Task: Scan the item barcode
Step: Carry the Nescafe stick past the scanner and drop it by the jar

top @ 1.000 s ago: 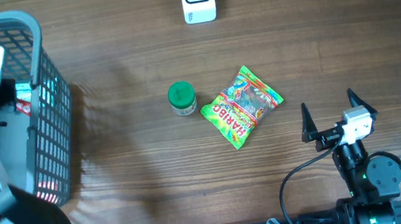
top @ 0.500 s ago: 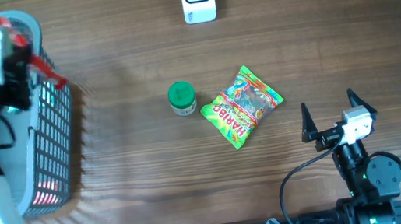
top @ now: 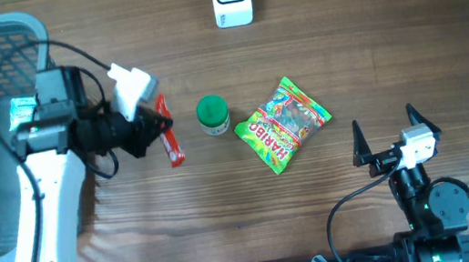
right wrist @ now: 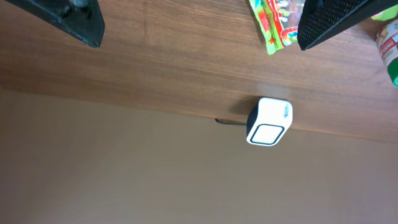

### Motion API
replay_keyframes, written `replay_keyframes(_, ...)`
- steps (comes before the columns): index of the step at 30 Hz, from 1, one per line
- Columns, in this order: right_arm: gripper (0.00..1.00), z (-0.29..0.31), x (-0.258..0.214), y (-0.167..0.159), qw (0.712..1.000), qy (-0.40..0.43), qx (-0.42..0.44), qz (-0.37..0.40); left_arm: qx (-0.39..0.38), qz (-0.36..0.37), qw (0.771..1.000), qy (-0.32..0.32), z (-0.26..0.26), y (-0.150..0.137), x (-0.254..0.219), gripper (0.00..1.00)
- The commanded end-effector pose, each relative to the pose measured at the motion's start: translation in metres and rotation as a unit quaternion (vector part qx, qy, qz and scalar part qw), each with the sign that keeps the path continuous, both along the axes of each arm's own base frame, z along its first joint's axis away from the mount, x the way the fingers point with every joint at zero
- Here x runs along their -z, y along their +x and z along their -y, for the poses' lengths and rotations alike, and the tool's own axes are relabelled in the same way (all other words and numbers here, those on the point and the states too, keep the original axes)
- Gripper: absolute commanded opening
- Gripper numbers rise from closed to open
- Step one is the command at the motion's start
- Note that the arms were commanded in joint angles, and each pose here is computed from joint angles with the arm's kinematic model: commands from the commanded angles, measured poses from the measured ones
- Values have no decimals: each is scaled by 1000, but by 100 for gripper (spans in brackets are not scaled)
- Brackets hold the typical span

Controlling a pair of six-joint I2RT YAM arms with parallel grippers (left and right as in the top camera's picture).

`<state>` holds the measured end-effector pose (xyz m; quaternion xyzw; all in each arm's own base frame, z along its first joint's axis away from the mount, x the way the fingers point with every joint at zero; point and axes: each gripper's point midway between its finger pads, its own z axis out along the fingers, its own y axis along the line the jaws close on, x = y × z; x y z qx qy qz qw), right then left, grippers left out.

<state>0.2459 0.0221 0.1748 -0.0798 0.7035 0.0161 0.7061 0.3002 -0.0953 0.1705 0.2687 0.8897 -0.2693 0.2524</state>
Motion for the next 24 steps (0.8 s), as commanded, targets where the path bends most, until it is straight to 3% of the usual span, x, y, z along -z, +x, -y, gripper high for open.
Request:
replay_keyframes(1,100,0,-1,0,1000,7,1,2,-105,-72,991,27,-17,1,51,4)
replay_keyframes(5,100,0,-1,0,1000,7,1,2,-177,-92,980,21,-16,6,77,4)
replay_keyframes(11,100,0,-1,0,1000,7,1,2,-161,-62,973,150,4,-4,106,6)
replay_keyframes(12,100,0,-1,0,1000,7,1,3,-176,-62,968,167,2,-4,109,16)
replay_keyframes(13,100,0,-1,0,1000,7,1,3,-187,-62,964,180,1,-3,112,36)
replay_keyframes(14,100,0,-1,0,1000,7,1,2,-184,-61,963,188,2,-3,115,90)
replay_keyframes(15,100,0,-1,0,1000,7,1,3,-183,-55,964,187,4,-1,114,100)
replay_keyframes(19,99,0,-1,0,1000,7,1,3,-191,-8,968,163,10,20,92,100)
replay_keyframes(24,100,0,-1,0,1000,7,1,2,-214,77,968,105,15,30,1,100)
